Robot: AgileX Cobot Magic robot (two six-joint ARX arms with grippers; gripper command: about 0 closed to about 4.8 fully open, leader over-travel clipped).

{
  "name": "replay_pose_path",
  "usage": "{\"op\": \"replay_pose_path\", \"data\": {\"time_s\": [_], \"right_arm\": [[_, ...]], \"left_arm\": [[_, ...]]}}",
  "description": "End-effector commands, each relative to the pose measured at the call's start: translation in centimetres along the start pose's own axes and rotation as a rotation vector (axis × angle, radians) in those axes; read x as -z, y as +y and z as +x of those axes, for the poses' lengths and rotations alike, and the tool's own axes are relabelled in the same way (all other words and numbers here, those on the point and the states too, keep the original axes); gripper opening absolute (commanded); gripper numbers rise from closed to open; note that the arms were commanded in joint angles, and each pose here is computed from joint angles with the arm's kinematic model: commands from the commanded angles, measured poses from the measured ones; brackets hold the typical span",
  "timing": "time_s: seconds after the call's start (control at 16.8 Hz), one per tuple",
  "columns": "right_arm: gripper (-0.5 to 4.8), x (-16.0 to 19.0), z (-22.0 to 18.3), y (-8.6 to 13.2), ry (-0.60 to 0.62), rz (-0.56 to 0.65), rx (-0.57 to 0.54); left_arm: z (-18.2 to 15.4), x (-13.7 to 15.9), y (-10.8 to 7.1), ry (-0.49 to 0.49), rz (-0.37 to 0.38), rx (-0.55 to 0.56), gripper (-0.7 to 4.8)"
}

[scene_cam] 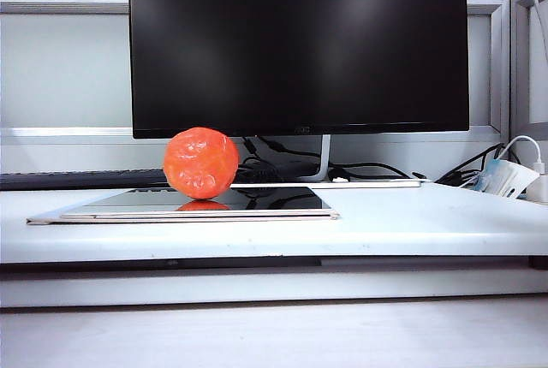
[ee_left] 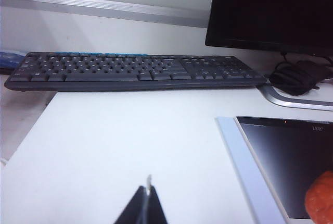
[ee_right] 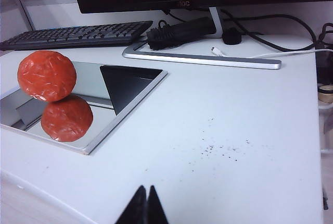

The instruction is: Place the orange on the center of the mirror.

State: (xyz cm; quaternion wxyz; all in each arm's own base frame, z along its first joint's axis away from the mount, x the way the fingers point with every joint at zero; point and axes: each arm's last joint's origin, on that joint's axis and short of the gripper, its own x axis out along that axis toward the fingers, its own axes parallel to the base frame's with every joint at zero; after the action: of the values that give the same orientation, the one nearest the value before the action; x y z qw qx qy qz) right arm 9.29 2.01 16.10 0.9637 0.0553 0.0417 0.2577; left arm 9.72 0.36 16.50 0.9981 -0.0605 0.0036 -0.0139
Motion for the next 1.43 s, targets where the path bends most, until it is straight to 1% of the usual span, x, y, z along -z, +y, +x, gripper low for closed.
{"op": "replay_pose_path", "data": {"time_s": [0.06, 0.36, 0.42, 0.48, 0.53, 0.59, 0.71, 0.83, 0.89, 1.43], "right_arm": [[0.0, 0.1, 0.0, 0.0, -0.01, -0.005, -0.006], [0.0, 0.1, 0.0, 0.0, -0.01, -0.005, -0.006], [-0.01, 0.1, 0.0, -0.1, -0.012, -0.018, 0.012], [-0.01, 0.0, 0.0, -0.3, -0.017, -0.052, 0.079], [0.0, 0.0, 0.0, -0.6, -0.019, -0.084, 0.186], [0.0, 0.1, -0.1, -0.9, -0.018, -0.083, 0.302], [0.0, 0.0, -0.2, -1.3, -0.032, -0.083, 0.449], [0.0, 0.0, -0.3, -1.4, -0.033, -0.084, 0.504], [0.0, 0.0, -0.3, -1.5, -0.036, -0.085, 0.524], [0.0, 0.0, -0.3, -1.4, -0.038, -0.074, 0.508]], "left_arm": [[0.0, -0.2, 0.0, -0.021, 0.01, -0.003, -0.05], [0.0, -0.2, 0.0, -0.021, 0.01, -0.003, -0.05], [0.0, -0.2, 0.0, -0.021, 0.01, -0.003, -0.05], [0.0, -0.2, 0.0, -0.021, 0.01, -0.003, -0.05], [0.0, -0.2, 0.0, -0.021, 0.01, -0.003, -0.05], [0.0, -0.2, 0.0, -0.021, 0.01, -0.003, -0.05], [0.0, -0.2, 0.0, -0.021, 0.01, -0.003, -0.05], [0.0, -0.2, 0.0, -0.021, 0.01, -0.003, -0.05], [0.0, -0.2, 0.0, -0.02, 0.01, -0.003, -0.05], [0.0, -0.2, 0.0, -0.021, 0.01, -0.003, -0.05]]}}
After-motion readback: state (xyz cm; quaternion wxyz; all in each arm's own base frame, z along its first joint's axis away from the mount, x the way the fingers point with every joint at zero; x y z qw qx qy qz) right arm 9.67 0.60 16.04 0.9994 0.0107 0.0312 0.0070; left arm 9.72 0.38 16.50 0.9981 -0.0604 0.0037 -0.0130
